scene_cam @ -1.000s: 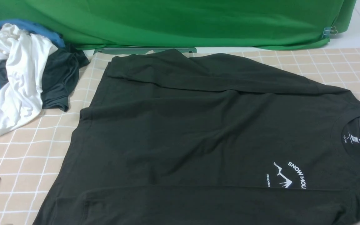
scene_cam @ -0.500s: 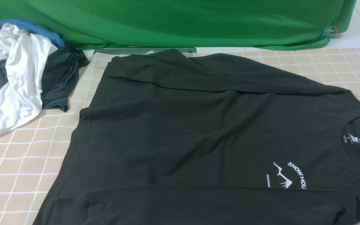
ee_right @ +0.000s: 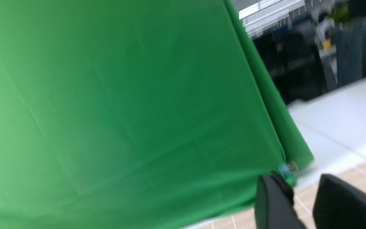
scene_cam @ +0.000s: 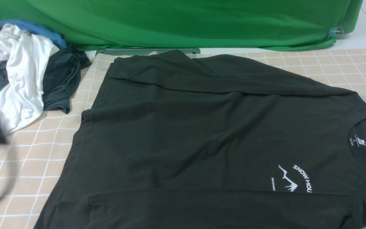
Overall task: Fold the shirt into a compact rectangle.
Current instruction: 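Grasp the left edge of the dark T-shirt lying flat on the table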
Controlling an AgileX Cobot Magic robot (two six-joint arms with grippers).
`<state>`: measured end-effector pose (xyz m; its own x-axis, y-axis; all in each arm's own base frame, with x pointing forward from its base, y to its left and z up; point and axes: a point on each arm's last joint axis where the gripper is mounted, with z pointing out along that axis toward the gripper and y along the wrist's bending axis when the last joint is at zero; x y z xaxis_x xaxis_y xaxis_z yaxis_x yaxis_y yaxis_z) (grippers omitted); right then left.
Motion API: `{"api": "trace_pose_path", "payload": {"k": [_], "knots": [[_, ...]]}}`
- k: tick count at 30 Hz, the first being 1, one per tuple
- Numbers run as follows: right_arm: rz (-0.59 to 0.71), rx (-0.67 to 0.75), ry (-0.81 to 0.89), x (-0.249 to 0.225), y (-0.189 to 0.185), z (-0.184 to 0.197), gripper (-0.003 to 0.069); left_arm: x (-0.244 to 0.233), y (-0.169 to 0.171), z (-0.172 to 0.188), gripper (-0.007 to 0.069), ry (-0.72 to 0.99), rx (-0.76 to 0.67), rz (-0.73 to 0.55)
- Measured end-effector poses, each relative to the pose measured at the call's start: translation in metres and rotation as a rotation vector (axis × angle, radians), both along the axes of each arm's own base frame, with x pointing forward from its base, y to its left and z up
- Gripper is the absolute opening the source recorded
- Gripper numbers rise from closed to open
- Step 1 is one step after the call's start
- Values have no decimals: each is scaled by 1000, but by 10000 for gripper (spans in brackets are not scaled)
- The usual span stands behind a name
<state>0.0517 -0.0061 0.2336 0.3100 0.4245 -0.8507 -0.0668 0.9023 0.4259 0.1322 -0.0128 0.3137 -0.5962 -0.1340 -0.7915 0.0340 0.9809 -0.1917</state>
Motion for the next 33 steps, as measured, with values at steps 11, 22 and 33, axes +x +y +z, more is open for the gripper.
{"api": "trace_pose_path", "payload": {"k": [11, 22, 33], "knots": [[282, -338, 573, 26, 24, 112, 39, 44, -31, -100, 15, 724, 138, -265], [517, -452, 903, 81, 45, 99, 39, 63, -39, -115, 111, 634, 285, -208], [534, -435, 882, 84, 47, 98, 39, 80, -43, -151, 545, 726, 294, -183]]}}
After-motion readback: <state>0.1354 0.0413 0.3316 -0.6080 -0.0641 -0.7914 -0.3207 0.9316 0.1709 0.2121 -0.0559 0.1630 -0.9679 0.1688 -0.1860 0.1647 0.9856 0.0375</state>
